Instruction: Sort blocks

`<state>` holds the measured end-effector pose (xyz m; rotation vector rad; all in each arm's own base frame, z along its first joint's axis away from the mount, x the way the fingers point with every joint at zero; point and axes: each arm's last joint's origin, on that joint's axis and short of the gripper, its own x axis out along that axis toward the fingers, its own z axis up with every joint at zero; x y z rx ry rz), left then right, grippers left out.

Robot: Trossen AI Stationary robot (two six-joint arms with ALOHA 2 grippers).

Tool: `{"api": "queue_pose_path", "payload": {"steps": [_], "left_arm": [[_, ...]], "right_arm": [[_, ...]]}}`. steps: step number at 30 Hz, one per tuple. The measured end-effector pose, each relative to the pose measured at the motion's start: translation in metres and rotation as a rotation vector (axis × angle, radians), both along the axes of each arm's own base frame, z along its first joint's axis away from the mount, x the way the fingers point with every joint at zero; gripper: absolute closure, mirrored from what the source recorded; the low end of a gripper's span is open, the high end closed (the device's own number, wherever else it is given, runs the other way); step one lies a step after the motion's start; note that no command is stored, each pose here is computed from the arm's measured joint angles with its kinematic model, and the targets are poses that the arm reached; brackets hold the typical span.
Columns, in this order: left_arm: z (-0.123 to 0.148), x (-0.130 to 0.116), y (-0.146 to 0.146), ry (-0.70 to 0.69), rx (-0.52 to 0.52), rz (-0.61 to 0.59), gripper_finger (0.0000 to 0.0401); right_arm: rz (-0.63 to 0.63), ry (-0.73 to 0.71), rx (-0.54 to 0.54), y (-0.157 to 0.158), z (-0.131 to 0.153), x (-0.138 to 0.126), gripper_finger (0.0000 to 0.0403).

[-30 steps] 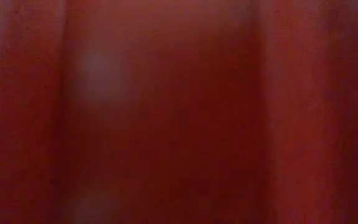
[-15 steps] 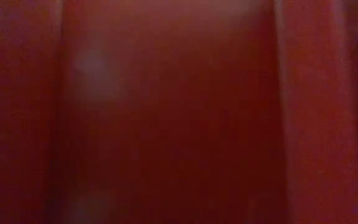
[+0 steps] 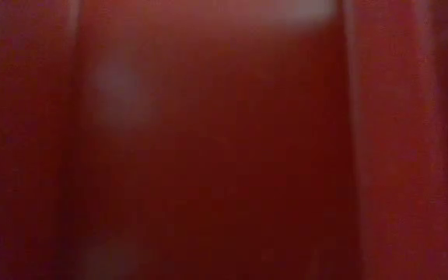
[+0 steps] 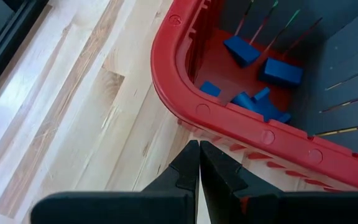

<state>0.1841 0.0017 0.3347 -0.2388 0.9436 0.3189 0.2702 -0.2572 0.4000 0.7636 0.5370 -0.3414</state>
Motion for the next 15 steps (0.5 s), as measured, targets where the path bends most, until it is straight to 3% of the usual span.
{"api": "queue_pose_path", "payload": {"steps": [7, 15], "left_arm": [[-0.001, -0.001, 0.0, 0.009, -0.007, 0.01, 0.0401], [-0.001, -0.003, 0.0, 0.027, -0.013, 0.018, 0.0401]], "right_arm": [[0.131, 0.075, 0.17, -0.03, -0.044, 0.042, 0.0403], [0.18, 0.005, 0.215, -0.044, -0.047, 0.057, 0.0403]]}}
